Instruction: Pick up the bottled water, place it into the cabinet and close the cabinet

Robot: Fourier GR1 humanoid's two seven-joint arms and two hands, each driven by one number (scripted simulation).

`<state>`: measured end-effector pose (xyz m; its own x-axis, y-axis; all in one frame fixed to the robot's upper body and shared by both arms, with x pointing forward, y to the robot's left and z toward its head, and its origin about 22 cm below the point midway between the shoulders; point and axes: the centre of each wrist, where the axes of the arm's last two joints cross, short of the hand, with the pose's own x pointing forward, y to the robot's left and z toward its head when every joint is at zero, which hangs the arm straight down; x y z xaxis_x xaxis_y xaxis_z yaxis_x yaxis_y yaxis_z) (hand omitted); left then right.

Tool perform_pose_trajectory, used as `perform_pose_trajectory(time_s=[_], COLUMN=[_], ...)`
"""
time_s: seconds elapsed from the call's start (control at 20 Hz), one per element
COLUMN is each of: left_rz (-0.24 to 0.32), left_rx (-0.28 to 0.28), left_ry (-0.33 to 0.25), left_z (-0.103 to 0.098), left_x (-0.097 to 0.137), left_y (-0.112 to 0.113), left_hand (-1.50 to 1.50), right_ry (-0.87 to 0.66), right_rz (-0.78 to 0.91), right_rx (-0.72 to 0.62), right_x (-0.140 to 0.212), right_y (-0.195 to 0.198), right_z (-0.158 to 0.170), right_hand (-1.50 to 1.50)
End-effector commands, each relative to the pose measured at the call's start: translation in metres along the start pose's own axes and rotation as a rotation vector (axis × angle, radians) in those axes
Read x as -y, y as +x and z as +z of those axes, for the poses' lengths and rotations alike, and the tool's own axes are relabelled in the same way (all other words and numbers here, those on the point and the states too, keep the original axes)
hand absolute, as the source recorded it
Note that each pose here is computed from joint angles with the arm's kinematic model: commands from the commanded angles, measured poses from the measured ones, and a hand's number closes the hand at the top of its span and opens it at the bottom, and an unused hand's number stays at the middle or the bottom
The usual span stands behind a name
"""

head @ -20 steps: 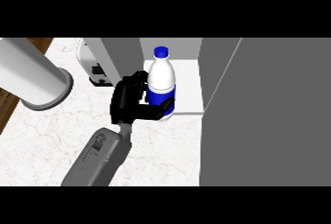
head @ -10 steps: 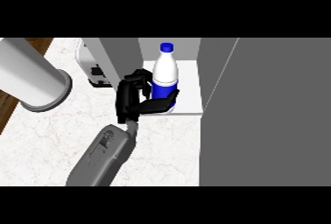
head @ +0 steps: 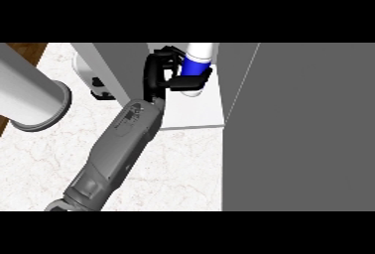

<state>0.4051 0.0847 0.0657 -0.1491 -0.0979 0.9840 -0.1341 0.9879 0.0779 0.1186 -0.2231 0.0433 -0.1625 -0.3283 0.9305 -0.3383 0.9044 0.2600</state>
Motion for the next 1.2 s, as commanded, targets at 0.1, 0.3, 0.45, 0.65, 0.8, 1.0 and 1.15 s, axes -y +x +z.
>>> perform_pose_trajectory(time_s=[0.1,0.3,0.45,0.65,0.8,1.0,1.15], left_rz=[-0.093,-0.218,-0.282,-0.367,-0.381,-0.398,-0.411], left_rx=[0.003,0.025,0.009,0.022,0.043,0.011,0.001], left_ry=[0.037,0.058,0.075,0.135,0.152,0.145,0.16], left_z=[-0.016,-0.019,-0.027,-0.032,-0.031,-0.019,-0.025], left_x=[0.003,-0.017,-0.021,-0.033,-0.028,-0.04,-0.05], left_y=[-0.015,-0.035,-0.031,-0.034,-0.034,-0.058,-0.054], left_hand=[1.5,1.5,1.5,1.5,-1.5,-1.5,-1.5], right_ry=[0.011,0.014,0.018,0.031,0.016,0.005,0.021], right_rz=[-0.005,0.008,0.001,-0.014,-0.004,-0.012,-0.009], right_rx=[-0.004,-0.015,-0.009,-0.003,0.007,0.013,-0.002], right_x=[0.002,0.007,0.006,-0.012,0.001,0.006,-0.001], right_y=[-0.021,-0.004,0.0,-0.01,-0.005,-0.009,0.0], right_z=[-0.007,0.005,-0.003,0.003,-0.008,-0.005,-0.001], right_hand=[-1.5,-1.5,-1.5,-1.5,-1.5,-1.5,-1.5])
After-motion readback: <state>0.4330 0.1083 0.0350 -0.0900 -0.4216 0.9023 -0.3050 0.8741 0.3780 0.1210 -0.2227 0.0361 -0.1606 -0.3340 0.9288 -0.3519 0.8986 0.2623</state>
